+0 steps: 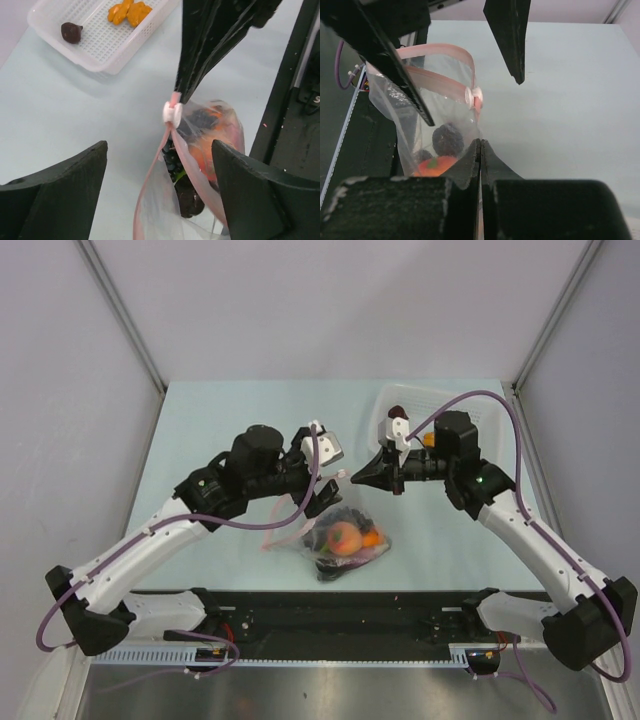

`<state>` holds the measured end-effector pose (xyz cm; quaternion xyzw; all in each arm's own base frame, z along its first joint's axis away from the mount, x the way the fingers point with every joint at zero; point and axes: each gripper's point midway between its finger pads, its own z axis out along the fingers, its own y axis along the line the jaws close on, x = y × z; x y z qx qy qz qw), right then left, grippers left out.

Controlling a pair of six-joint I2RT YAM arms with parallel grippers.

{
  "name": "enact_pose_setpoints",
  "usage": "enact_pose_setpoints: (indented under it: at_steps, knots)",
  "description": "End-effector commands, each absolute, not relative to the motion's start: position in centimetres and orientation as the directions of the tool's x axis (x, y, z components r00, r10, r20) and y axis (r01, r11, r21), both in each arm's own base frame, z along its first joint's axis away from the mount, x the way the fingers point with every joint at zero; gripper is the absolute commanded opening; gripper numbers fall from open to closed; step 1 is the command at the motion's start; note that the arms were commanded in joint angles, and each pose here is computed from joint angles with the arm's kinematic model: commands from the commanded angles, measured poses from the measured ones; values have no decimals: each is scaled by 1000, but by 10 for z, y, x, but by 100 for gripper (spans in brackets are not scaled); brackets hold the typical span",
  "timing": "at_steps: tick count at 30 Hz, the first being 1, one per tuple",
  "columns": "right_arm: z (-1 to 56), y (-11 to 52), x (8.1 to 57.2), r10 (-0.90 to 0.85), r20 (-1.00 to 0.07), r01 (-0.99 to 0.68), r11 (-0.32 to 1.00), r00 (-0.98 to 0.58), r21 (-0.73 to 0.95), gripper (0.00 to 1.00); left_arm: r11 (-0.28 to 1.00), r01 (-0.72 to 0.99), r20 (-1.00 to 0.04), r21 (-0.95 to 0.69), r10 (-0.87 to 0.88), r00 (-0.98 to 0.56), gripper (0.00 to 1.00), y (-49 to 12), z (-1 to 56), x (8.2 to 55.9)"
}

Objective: Place the food in the zip-top bag and seal the zipper
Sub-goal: Adjust the zipper food storage bag at the center of the board.

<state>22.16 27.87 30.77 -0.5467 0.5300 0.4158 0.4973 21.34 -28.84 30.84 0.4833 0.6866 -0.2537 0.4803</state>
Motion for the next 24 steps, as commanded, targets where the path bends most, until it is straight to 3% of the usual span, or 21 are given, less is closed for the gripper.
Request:
enact_pose_setpoints:
  at_steps: [1,2,5,6,8,9,11,14,17,19,22,24]
  knots:
    - [334,277,210,-124,-976,-982,35,182,-187,0,432,884,-912,180,410,-15,81,-279,309,220]
    - [335,277,208,-122,-974,-980,33,189,-194,0,401,900,-913,170,407,-9,77,-281,305,214]
    - [336,277,204,-120,-970,-977,17,210,-214,0,330,927,-923,180,382,44,50,-284,309,199]
    - [338,278,200,-116,-969,-975,8,218,-220,0,291,939,-928,182,367,66,35,-286,312,193]
    - [338,278,193,-110,-962,-968,-25,250,-249,0,260,947,-930,190,357,89,23,-287,315,186]
    - [338,278,186,-114,-960,-966,-39,257,-254,11,230,954,-930,192,353,102,14,-288,317,182]
    - [335,278,183,-124,-952,-960,-46,280,-276,34,195,960,-924,199,364,117,9,-290,315,178]
    - [330,278,184,-152,-952,-964,-29,267,-266,41,170,964,-927,207,350,138,0,-292,319,174]
    - [322,276,193,-189,-949,-966,6,254,-260,55,152,965,-927,215,344,152,0,-293,320,171]
    - [324,269,201,-194,-946,-962,38,259,-271,67,149,964,-924,219,350,156,0,-293,319,170]
    - [328,258,215,-197,-953,-962,104,229,-252,94,146,963,-921,225,354,162,0,-291,319,170]
    - [326,254,220,-195,-958,-966,110,210,-234,100,133,966,-921,220,355,161,0,-291,317,167]
